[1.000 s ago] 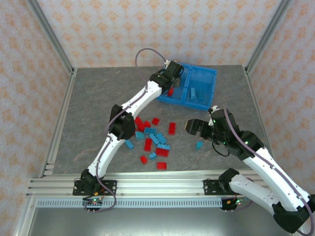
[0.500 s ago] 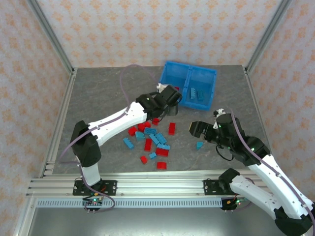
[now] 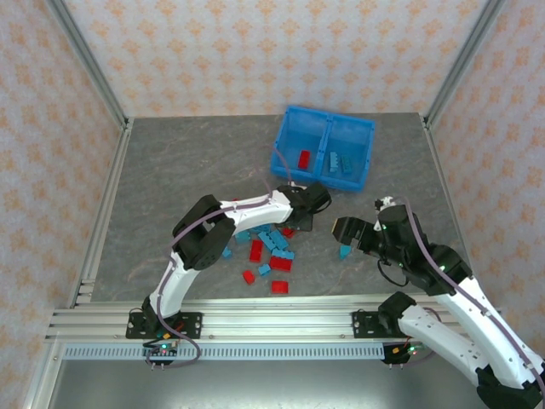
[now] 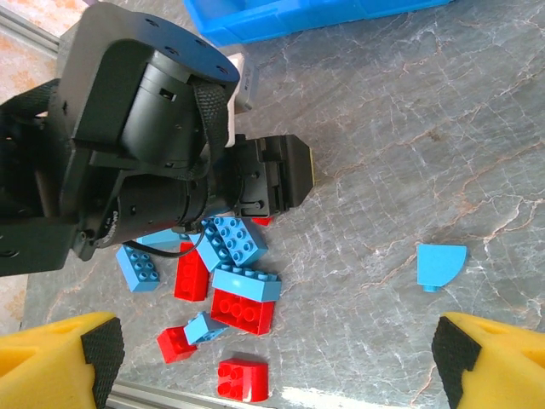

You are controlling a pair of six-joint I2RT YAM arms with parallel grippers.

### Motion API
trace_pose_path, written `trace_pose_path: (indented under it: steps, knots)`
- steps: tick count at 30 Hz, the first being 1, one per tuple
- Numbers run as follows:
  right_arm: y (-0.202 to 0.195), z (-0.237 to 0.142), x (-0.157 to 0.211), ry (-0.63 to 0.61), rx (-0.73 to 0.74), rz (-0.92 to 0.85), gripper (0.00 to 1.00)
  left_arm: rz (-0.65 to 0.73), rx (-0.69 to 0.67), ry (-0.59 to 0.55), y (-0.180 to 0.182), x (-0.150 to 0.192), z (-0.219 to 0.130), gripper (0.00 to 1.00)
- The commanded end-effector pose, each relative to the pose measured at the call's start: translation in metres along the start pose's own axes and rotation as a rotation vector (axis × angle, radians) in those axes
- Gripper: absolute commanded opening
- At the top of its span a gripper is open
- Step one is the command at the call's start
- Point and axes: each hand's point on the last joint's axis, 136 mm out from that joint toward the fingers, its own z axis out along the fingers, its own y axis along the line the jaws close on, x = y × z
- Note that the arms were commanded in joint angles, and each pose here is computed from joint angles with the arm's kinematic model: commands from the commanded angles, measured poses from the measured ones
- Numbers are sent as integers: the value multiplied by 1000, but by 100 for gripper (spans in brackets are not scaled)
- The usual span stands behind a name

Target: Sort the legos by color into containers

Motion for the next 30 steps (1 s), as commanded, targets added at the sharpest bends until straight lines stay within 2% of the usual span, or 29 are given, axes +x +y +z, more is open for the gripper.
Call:
trace_pose_path:
  steps: [1,4,8,12,18,21,26,30]
  knots:
    - [-10,-1,2,-7,37,9,95,-28,24,-2,-8,-2,3,51]
    - [-9,0,2,-9,32,12,95,-35,25,7,-7,2,7,41]
    - [-7,-1,1,-13,28,14,95,-36,31,-11,-6,-3,-4,34]
    - [-6,-1,-1,-17,24,17,95,-29,56,-69,-9,-22,-32,31]
    - [2,-2,-3,-21,-9,10,95,12,23,-273,-5,-89,-93,31]
    - [3,-3,-5,-23,-11,4,95,16,-39,-353,7,-131,-106,30]
    - [0,-2,-6,-32,5,-5,95,-46,-56,-451,26,-198,-105,29]
    - [-4,-1,-6,-37,25,-14,95,-99,46,-459,27,-242,-86,29]
